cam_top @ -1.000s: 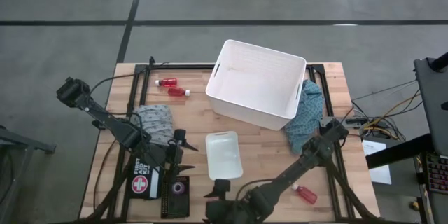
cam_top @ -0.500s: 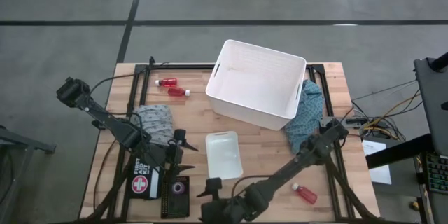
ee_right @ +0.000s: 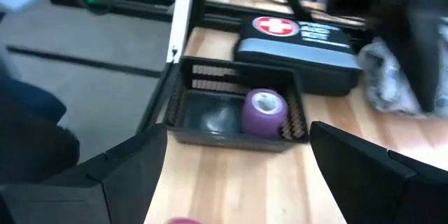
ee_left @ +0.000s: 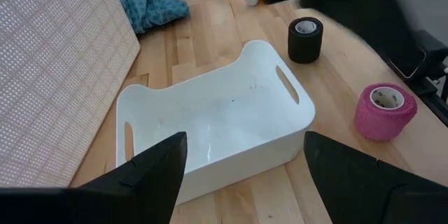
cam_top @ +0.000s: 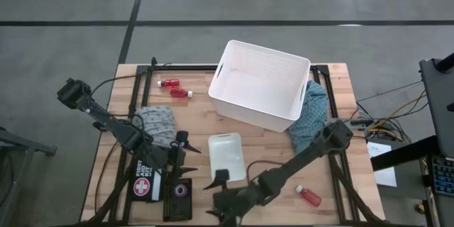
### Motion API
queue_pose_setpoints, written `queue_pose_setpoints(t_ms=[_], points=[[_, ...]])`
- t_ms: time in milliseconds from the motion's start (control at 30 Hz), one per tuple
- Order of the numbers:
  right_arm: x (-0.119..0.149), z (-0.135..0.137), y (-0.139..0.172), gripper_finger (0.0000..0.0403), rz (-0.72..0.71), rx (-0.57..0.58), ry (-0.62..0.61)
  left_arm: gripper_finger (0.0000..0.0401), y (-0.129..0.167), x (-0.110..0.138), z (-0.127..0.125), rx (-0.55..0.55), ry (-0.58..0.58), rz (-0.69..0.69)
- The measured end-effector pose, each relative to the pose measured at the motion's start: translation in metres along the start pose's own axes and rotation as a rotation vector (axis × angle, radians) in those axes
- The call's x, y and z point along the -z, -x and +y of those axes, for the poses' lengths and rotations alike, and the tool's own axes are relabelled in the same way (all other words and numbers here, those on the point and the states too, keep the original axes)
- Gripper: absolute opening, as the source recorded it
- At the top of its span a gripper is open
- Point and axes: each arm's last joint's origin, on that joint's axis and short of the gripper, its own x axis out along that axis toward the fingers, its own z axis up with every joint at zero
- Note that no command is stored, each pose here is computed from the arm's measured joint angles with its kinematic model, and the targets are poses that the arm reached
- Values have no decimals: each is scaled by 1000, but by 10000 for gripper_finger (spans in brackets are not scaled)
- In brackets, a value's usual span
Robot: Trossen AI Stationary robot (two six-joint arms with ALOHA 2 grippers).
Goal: Pick & Place Medicine items
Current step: Put the pink bandage into the black bin
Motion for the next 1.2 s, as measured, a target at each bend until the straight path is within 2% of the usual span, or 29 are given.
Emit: queue_pose_setpoints(t_ms=[167,367,567,767,900,1200], points=[[26,-19,32,347,-92,9,-40,292,0,1,0,-1,-4,8],[65,-44,72,347,-293,-12,-89,292,0,1,0,-1,-7,15],[101,-67,104,350,-385,-2,-38,292,0,2,0,-2,-10,21],[110,-80,129,347,-417,-5,-63,292,0,2,0,-2,-10,22],[105,-84,142,349,-450,-12,-78,292,0,2,0,-2,-10,22],[97,-87,152,343,-488,-18,-99,292,0,2,0,-1,-10,21]])
